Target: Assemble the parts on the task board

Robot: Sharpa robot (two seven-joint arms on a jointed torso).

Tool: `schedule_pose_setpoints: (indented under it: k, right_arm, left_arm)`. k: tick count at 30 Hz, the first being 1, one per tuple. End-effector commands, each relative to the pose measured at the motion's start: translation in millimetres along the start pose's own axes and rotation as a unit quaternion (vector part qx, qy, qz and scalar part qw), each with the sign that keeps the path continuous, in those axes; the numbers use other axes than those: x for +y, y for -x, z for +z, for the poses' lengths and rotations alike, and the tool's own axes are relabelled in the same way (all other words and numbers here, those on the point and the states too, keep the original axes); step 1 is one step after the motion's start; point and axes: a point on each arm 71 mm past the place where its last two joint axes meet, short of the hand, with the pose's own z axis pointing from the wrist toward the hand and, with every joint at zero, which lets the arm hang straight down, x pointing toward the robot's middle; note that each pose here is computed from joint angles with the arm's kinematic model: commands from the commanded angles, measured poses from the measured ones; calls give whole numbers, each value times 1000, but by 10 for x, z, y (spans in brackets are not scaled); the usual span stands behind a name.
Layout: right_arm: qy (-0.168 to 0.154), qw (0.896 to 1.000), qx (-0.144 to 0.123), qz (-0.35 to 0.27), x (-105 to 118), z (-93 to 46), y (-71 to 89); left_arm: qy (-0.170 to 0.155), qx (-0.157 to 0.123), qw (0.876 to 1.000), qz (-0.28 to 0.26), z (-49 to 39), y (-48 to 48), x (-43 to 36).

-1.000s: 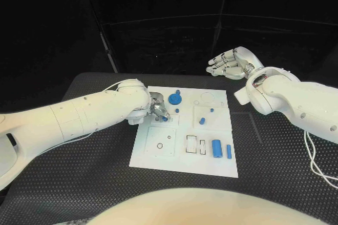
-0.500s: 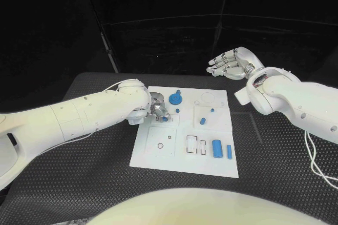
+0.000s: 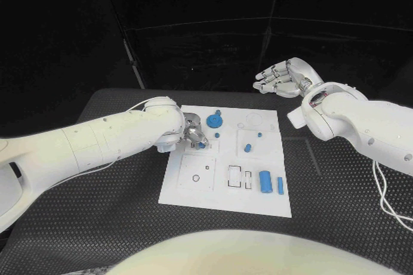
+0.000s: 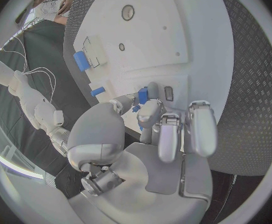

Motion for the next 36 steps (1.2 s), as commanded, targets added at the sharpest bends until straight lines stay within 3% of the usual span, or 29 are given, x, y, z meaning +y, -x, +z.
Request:
schedule_pose_setpoints:
  k: [1,13,36]
  right_arm:
    - [7,1000,2,1,21,3,0]
    - [5,1000,3,1,15,-3,5]
    - [4,1000,5,1,11,-7,7]
  left_arm:
    - [5,14,1000,7,25,-62,10]
    - [7,28,999,15,40,-66,-6]
    - [10,11,1000,5,41,-23,27]
